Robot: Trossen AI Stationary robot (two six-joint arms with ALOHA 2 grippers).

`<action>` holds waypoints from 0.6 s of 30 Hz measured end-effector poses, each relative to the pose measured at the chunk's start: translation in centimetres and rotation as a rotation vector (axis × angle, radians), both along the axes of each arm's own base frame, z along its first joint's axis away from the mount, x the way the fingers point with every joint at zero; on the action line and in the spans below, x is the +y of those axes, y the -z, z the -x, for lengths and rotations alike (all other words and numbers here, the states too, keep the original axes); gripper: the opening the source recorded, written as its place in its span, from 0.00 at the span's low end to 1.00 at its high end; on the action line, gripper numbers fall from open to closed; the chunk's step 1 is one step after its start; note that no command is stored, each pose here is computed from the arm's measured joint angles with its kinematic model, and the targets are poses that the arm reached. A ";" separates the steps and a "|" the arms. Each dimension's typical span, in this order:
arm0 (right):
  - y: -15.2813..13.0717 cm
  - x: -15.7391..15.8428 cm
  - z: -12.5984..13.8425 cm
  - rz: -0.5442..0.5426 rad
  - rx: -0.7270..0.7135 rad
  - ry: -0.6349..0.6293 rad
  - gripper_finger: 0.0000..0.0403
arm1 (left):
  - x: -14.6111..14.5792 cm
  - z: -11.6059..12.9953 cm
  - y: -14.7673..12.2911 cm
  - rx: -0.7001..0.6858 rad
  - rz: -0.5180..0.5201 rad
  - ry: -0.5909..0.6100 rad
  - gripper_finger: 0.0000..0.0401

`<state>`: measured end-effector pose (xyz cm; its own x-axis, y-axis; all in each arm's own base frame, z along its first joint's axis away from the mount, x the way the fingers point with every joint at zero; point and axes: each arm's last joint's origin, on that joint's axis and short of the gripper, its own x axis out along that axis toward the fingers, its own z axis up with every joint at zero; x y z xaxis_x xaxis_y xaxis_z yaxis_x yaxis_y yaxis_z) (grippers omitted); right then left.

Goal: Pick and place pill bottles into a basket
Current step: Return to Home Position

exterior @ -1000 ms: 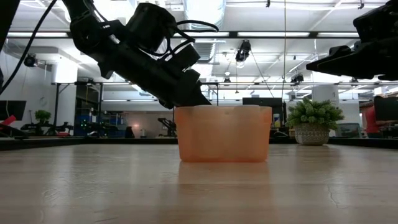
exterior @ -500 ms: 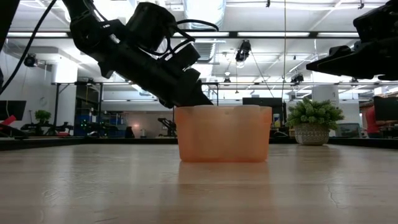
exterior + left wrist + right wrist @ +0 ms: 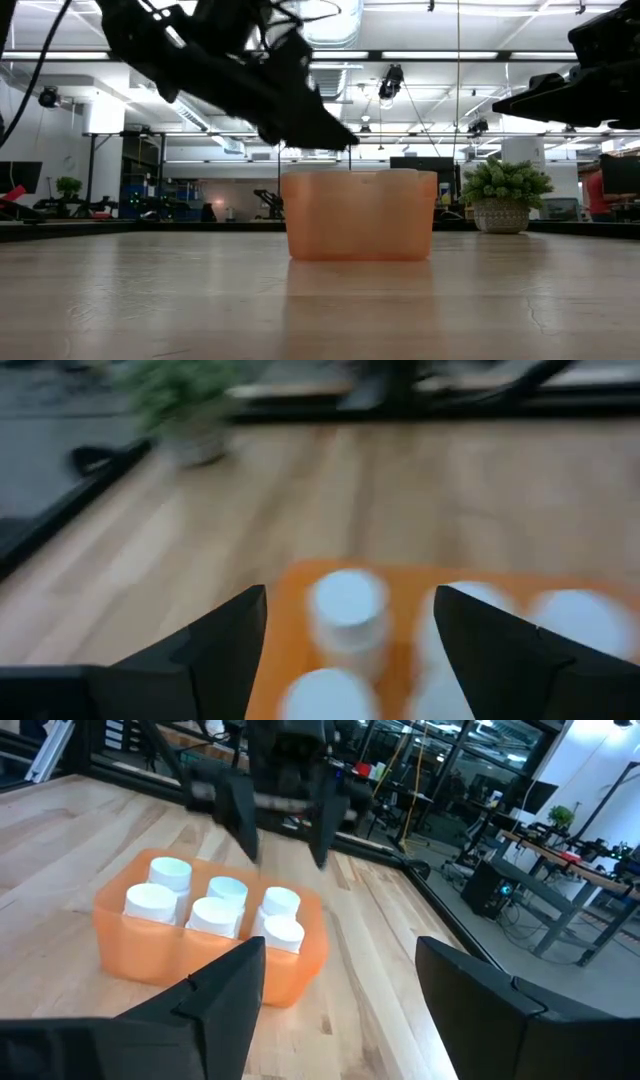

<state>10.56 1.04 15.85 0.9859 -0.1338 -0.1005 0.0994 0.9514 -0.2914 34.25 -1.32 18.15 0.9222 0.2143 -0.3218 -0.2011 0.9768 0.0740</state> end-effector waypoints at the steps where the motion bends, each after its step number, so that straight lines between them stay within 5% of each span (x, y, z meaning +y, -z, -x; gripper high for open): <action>1: 0.0 0.0 0.0 -0.001 0.000 -0.001 0.62 | -0.1 0.3 -0.5 -0.013 0.012 0.043 0.67; 5: 0.0 0.0 0.0 -0.001 0.001 0.000 0.63 | -0.9 1.4 -3.2 -0.167 0.093 0.339 0.67; 10: 0.0 0.0 0.0 -0.001 0.003 0.001 0.63 | -2.2 4.0 -6.5 -0.633 0.167 0.893 0.67; 13: 0.0 0.0 0.0 0.001 0.004 0.000 0.63 | -2.2 5.7 -7.5 -0.840 0.180 0.959 0.67; 18: 0.0 0.0 0.0 0.001 0.003 -0.001 0.62 | -2.3 6.0 -7.6 -0.822 0.198 0.974 0.67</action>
